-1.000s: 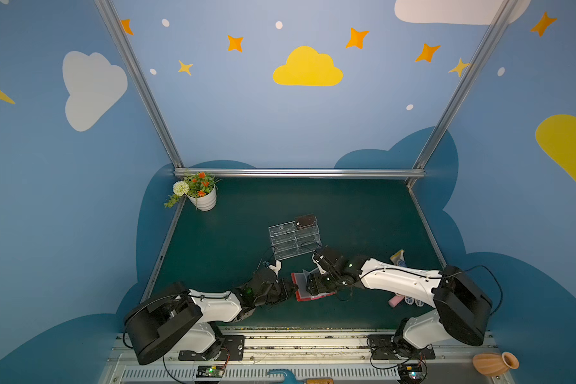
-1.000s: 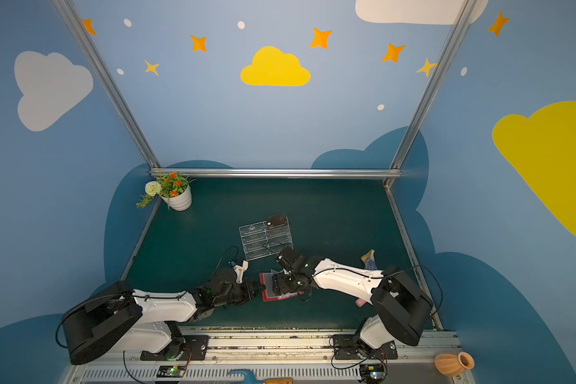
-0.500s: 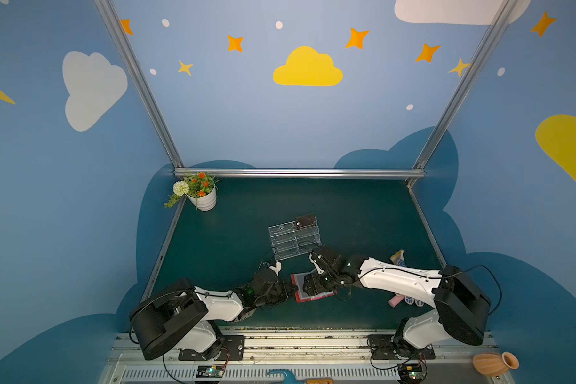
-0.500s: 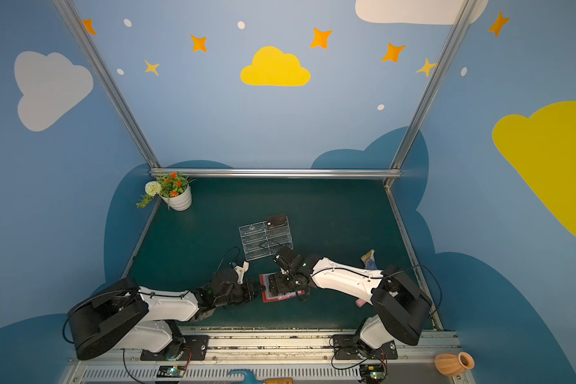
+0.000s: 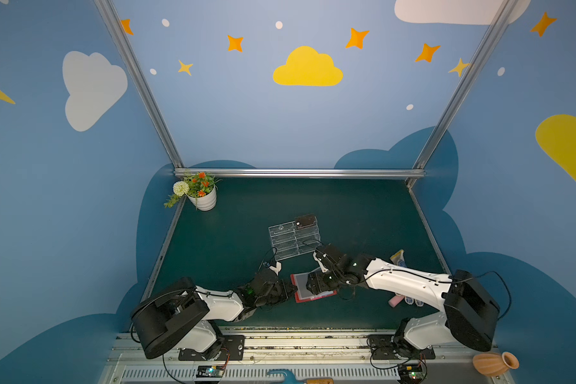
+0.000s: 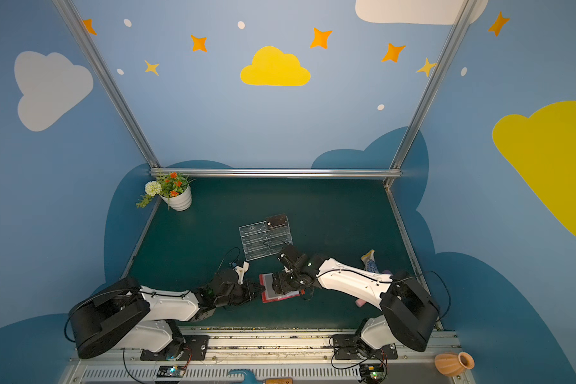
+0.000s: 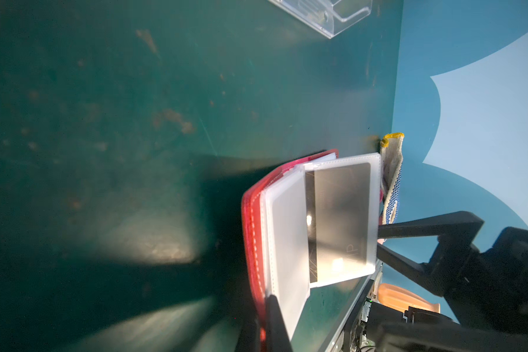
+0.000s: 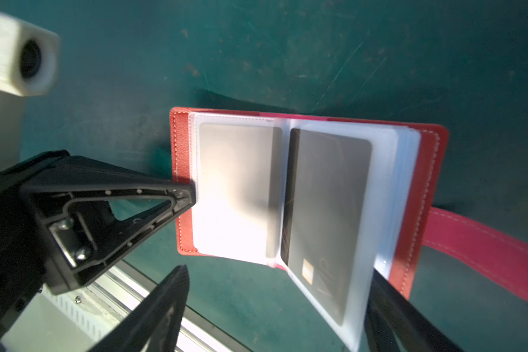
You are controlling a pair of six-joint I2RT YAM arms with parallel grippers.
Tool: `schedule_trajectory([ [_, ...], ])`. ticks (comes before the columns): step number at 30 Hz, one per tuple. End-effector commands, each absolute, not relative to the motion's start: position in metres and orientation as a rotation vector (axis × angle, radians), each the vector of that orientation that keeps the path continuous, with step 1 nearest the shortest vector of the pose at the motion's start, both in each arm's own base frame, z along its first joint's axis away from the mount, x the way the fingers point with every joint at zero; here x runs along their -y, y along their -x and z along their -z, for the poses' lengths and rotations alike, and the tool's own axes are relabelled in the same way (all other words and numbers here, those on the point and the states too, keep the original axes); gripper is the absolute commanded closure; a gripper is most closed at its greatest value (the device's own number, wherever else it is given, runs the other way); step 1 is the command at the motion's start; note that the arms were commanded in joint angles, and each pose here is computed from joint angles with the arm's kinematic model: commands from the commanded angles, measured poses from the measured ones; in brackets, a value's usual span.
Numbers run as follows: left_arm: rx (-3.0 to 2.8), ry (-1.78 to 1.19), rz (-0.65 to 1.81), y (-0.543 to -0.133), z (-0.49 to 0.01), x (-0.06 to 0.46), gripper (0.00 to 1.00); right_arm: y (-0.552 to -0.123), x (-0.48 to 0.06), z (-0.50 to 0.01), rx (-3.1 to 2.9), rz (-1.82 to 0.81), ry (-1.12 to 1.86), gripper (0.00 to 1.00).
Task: Take the credit cards out of the card holder
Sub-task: Flip over the card slot on the card holder.
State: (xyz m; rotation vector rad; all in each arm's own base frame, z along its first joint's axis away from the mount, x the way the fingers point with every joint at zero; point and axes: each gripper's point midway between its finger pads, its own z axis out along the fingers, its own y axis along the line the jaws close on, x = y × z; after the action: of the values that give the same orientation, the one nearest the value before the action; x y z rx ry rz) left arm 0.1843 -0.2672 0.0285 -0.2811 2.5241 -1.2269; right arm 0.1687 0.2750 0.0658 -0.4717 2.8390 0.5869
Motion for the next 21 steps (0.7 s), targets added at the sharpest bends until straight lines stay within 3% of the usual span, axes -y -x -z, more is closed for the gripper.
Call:
schedule_trajectory([
  [1, -2.554, 0.273, 1.162, -0.182, -0.02, 0.26, 0.96, -0.169, -0.271, -0.068, -2.829, -0.623, 0.451, 0.2],
  [4, -2.562, 0.275, 1.155, -0.182, -0.021, 0.26, 0.9, -0.169, -0.271, -0.068, -2.829, -0.638, 0.441, 0.26],
  [9, -2.534, 0.31, 1.112, -0.189, -0.027, 0.254, 0.64, -0.168, -0.27, -0.067, -2.829, -0.654, 0.433, 0.36],
  [13, -2.512, 0.342, 1.077, -0.191, -0.036, 0.246, 0.52, -0.168, -0.272, -0.068, -2.826, -0.677, 0.429, 0.44],
  [21, -2.401, 0.345, 1.125, -0.194, -0.082, 0.238, 0.44, -0.169, -0.268, -0.068, -2.834, -0.669, 0.412, 0.53],
])
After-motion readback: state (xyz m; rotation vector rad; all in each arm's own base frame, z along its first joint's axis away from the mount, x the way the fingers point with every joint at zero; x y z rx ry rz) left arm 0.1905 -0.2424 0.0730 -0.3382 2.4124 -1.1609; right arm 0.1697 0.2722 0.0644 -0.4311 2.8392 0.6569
